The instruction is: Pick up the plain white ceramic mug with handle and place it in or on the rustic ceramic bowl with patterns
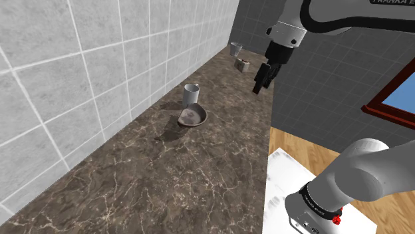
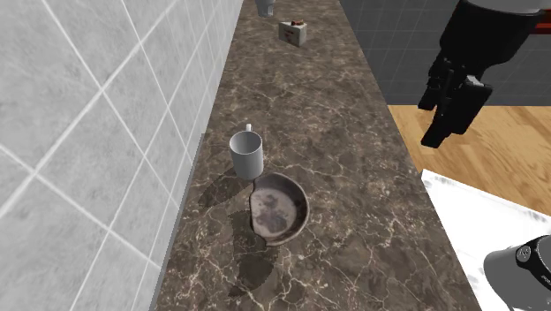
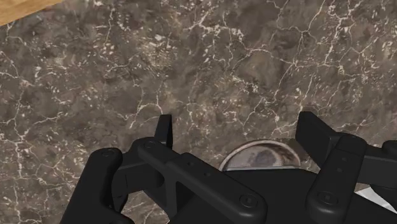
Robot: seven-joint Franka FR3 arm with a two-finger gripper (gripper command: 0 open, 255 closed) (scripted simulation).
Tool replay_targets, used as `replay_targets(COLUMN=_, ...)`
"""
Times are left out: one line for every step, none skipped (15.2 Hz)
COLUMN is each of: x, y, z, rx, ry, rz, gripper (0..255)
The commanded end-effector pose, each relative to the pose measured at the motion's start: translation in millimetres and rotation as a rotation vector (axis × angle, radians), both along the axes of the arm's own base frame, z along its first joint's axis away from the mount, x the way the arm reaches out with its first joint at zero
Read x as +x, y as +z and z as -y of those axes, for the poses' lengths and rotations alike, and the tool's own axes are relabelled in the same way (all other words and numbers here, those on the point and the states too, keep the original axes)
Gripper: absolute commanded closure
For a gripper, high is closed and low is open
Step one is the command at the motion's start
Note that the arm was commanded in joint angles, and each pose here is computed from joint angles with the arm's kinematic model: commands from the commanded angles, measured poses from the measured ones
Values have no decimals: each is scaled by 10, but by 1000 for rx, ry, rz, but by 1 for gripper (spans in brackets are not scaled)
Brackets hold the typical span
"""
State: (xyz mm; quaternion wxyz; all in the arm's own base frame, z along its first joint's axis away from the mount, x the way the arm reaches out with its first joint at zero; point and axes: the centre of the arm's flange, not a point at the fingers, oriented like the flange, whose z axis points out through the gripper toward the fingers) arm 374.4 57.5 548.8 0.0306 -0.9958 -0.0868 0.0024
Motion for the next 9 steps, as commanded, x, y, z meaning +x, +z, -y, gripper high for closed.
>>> replay_targets(x=233, y=-105, z=-53, rx=-4, ry=-4, rz=7, gripper=0)
replay_targets(x=343, y=-159, z=-91, rx=-6, ry=-6, rz=10, gripper=0)
replay_targets(x=455, y=-212, z=-129, rx=-8, ry=-8, rz=13, gripper=0)
replay_targets(x=566, y=-265, z=-166, rx=-10, ry=-10, rz=16, gripper=0)
replay_targets(x=677, y=-318, z=-203, rx=-12, ry=-12, rz=19, gripper=0)
replay_targets(x=789, y=-370, z=-240, rx=-14, ry=-14, rz=21, gripper=0)
replay_targets(x=901, y=-423, z=-276, rx=-16, ry=-16, rz=24, gripper=0)
replay_targets(x=1013, y=-475, z=-312, rx=-18, ry=-18, rz=27, gripper=0)
replay_targets(x=1126, y=-526, z=-348, rx=-20, ry=-20, rz=30, gripper=0)
